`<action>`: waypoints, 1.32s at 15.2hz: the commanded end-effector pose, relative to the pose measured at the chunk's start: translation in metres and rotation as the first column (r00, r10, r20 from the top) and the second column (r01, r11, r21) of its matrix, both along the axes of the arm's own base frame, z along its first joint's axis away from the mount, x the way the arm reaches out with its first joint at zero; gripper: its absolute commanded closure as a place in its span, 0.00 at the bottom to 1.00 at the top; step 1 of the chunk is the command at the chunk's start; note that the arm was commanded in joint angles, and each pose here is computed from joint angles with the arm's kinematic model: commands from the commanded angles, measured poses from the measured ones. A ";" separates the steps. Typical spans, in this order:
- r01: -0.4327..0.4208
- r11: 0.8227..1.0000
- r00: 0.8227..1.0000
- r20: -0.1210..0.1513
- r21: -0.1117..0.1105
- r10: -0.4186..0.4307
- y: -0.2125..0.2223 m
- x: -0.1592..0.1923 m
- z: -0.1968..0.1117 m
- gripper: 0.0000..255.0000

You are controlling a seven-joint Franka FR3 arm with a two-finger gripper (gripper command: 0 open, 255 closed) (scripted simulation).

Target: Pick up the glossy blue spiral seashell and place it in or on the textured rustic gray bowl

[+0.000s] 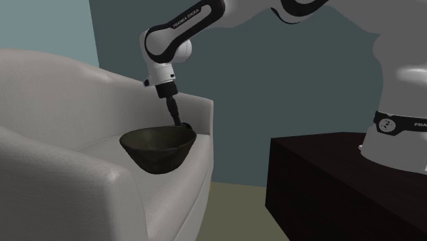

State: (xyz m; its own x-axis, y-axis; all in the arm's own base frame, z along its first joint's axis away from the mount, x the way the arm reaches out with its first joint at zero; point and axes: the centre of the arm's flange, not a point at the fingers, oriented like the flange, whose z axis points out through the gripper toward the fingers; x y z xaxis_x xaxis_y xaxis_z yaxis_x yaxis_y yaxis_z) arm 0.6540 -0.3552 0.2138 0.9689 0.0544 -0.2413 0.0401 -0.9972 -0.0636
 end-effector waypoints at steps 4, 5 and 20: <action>0.000 1.000 1.000 -0.001 0.001 0.000 0.002 -0.004 -0.019 0.00; 0.000 1.000 1.000 -0.001 0.001 0.000 0.002 -0.004 -0.019 0.00; 0.000 1.000 1.000 -0.001 0.001 0.000 0.003 -0.003 -0.019 1.00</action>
